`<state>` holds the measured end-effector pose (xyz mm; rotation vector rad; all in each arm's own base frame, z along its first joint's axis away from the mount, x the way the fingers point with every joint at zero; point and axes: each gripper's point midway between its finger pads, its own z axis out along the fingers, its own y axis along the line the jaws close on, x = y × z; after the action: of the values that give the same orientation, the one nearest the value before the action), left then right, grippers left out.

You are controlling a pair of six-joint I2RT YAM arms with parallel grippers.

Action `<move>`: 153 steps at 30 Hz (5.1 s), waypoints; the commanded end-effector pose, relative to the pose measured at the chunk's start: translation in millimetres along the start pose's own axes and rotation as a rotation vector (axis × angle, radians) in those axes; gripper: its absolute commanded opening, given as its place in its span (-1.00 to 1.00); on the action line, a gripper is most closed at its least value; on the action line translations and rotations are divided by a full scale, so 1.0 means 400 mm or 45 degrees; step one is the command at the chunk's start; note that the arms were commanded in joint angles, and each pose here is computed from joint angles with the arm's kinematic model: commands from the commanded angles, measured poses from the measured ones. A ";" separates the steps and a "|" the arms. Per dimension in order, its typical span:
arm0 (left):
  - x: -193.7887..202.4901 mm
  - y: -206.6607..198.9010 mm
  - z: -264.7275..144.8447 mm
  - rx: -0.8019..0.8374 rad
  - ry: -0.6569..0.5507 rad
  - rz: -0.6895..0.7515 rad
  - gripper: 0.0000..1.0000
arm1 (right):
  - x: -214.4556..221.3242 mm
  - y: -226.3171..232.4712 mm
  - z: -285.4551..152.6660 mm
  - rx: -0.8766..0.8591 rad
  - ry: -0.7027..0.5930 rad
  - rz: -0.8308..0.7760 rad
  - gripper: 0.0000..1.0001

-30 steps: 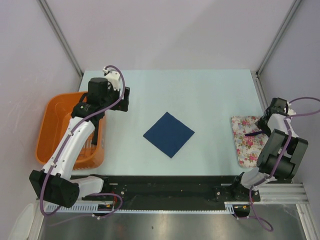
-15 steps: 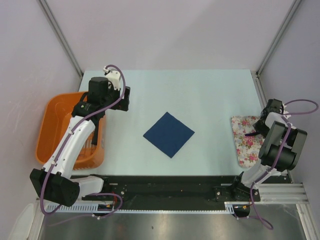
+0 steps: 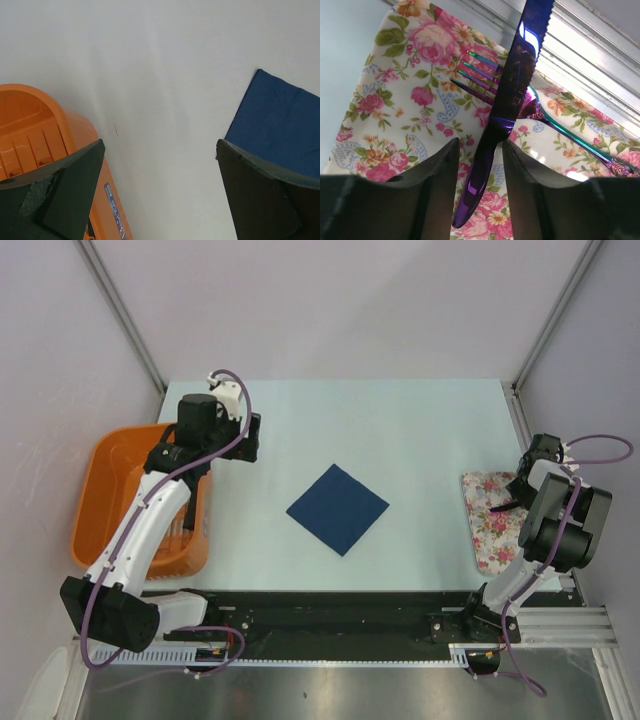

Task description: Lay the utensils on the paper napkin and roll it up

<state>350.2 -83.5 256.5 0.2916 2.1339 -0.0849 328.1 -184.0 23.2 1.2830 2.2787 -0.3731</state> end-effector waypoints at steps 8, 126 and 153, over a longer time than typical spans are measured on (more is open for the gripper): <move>-0.011 -0.017 -0.004 0.047 -0.031 0.026 0.99 | -0.020 -0.014 -0.031 -0.040 -0.024 -0.041 -0.73; -0.070 -0.138 -0.063 0.388 -0.224 -0.043 0.99 | 0.153 0.448 -0.555 -0.976 0.110 -1.028 0.72; -0.017 -0.223 -0.101 0.672 -0.228 0.103 0.99 | -0.062 -0.121 -0.058 -0.436 0.350 -1.166 -0.30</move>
<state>304.3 -159.1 269.7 0.6012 1.9499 -0.5954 286.9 -193.8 56.2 0.1349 2.8973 0.0554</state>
